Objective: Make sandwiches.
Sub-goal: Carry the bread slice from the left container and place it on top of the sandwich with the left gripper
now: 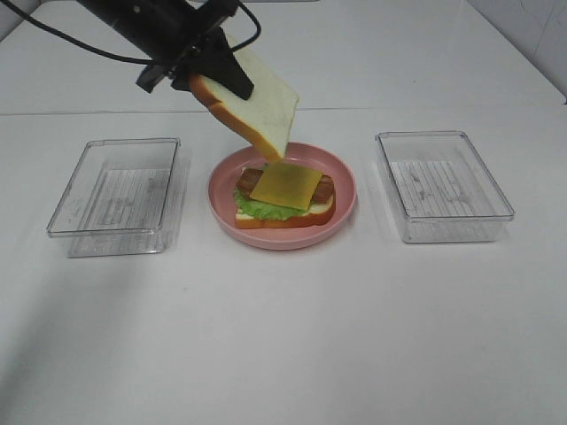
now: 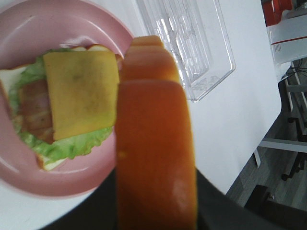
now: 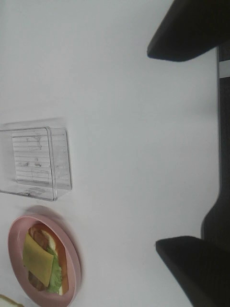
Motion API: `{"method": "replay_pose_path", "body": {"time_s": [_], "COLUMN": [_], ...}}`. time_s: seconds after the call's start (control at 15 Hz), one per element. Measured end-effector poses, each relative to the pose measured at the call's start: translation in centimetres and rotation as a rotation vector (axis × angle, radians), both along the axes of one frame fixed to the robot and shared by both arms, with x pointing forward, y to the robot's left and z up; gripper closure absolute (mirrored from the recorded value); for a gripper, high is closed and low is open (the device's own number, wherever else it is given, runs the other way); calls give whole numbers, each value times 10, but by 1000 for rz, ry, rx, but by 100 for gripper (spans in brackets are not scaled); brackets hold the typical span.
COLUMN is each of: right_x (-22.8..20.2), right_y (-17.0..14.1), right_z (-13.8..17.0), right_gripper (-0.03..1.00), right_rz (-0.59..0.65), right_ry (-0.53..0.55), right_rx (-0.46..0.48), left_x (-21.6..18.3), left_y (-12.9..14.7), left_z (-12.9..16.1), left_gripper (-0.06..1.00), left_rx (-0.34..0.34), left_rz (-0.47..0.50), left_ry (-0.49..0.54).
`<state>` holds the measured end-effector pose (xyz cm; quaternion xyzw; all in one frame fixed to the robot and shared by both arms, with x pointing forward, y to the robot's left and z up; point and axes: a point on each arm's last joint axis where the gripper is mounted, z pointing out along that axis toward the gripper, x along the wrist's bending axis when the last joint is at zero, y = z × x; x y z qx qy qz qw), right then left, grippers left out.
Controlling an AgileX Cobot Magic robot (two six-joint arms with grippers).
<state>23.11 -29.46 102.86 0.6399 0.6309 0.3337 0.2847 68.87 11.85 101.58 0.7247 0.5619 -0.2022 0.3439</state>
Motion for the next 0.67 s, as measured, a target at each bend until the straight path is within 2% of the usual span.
{"method": "replay_pose_path", "body": {"time_s": [0.2,0.4,0.67], "right_x": [0,0,0], "right_y": [0,0,0], "right_z": [0,0,0], "right_gripper": [3,3,3], "right_rz": [0,0,0], "right_ry": [0,0,0], "right_rx": [0,0,0], "left_x": [5,10,11], "left_y": [-27,-34,-40], "left_z": [-22,-40,-58], "left_gripper": [75,75,75], "left_rx": [-22,-21,-16], "left_rz": [55,101,98], "left_ry": [-5,14,53]}}
